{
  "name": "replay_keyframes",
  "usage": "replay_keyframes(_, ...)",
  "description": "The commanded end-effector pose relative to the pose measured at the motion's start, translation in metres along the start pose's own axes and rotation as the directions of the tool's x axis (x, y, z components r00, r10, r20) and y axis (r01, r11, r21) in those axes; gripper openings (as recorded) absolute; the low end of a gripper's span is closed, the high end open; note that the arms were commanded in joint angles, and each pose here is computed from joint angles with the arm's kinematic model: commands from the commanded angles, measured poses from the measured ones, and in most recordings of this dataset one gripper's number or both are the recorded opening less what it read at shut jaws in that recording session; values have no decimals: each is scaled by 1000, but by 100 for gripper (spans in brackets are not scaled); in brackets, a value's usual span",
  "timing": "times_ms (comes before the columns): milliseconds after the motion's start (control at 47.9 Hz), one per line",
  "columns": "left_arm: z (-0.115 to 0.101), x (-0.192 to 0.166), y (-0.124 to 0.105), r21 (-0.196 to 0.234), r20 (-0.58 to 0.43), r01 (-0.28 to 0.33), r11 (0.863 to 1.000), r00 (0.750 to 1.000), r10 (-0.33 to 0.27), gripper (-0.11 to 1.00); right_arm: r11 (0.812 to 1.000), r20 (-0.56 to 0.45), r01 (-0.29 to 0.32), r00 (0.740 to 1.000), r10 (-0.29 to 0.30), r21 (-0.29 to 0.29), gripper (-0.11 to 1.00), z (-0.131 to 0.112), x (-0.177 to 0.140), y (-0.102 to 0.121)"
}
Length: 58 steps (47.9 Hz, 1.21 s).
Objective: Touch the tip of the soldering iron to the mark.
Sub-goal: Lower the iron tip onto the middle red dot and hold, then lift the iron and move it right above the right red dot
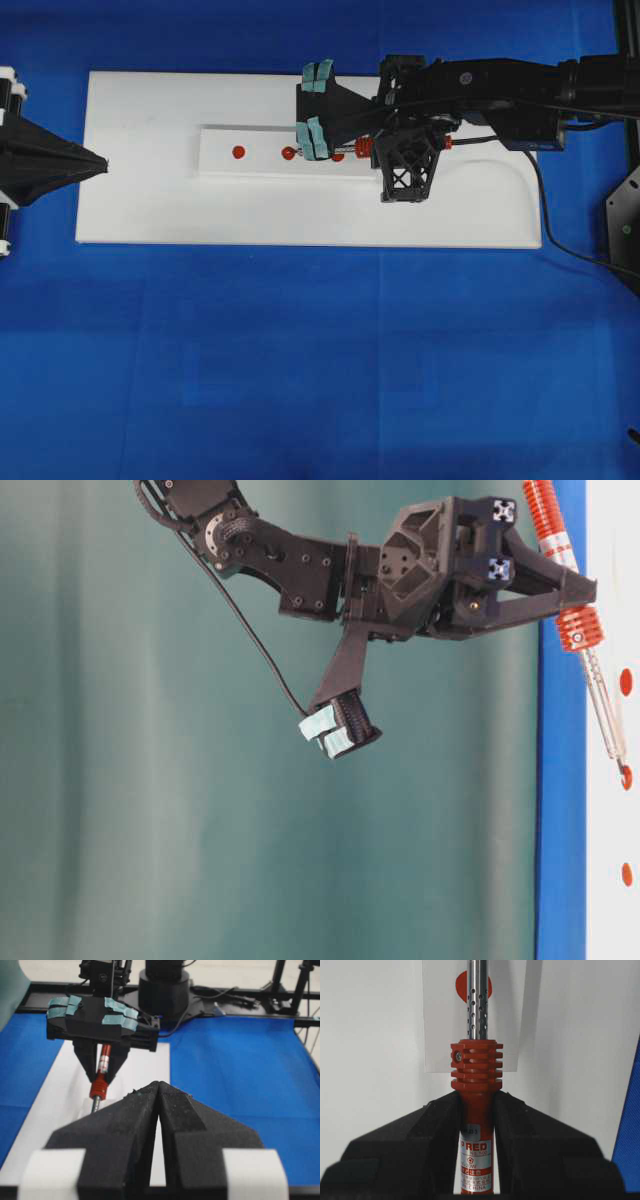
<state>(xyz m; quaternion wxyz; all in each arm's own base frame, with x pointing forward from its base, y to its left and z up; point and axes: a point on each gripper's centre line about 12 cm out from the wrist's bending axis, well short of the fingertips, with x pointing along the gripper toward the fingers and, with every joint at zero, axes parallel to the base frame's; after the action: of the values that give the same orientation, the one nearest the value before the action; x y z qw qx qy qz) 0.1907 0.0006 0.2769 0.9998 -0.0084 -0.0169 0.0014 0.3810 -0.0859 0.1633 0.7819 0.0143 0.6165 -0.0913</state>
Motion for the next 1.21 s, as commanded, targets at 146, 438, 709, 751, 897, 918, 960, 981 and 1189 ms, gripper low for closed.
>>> replay_keyframes(146, 4, 1, 0, 0, 9, 1, 1000, 1000, -1, 0, 1000, 30, 0, 1000, 0, 4, 6, 4, -6, -1)
replay_keyframes(438, 4, 1, 0, 1, 11, 1, 1000, 1000, -1, 0, 1000, 32, -3, 999, 3, 5, 6, 3, -4, -1)
replay_keyframes(709, 4, 1, 0, 0, 11, 1, 1000, 1000, -1, 0, 1000, 34, -4, 999, 4, 5, 6, 3, -4, 0)
replay_keyframes(751, 4, 1, 0, 0, 11, 1, 1000, 1000, -1, 0, 1000, 35, -4, 999, 4, 5, 6, 3, -4, 0)
replay_keyframes(897, 4, 1, 0, 0, 9, 1, 1000, 1000, -1, 0, 1000, 44, -7, 999, 6, 7, 6, 4, -5, 0)
replay_keyframes(918, 4, 1, 0, 0, 9, 1, 1000, 1000, -1, 0, 1000, 44, -7, 999, 6, 7, 6, 4, -5, 0)
replay_keyframes(960, 4, 1, 0, 0, 9, 1, 1000, 1000, -1, 0, 1000, 41, -7, 999, 6, 7, 6, 4, -4, 0)
replay_keyframes(981, 4, 1, 0, 0, 9, 1, 1000, 1000, -1, 0, 1000, 44, -7, 999, 6, 7, 6, 4, -5, 0)
replay_keyframes(1189, 4, 1, 0, 0, 11, 1, 1000, 1000, -1, 0, 1000, 64, -5, 998, 4, 11, 6, 8, -17, -1)
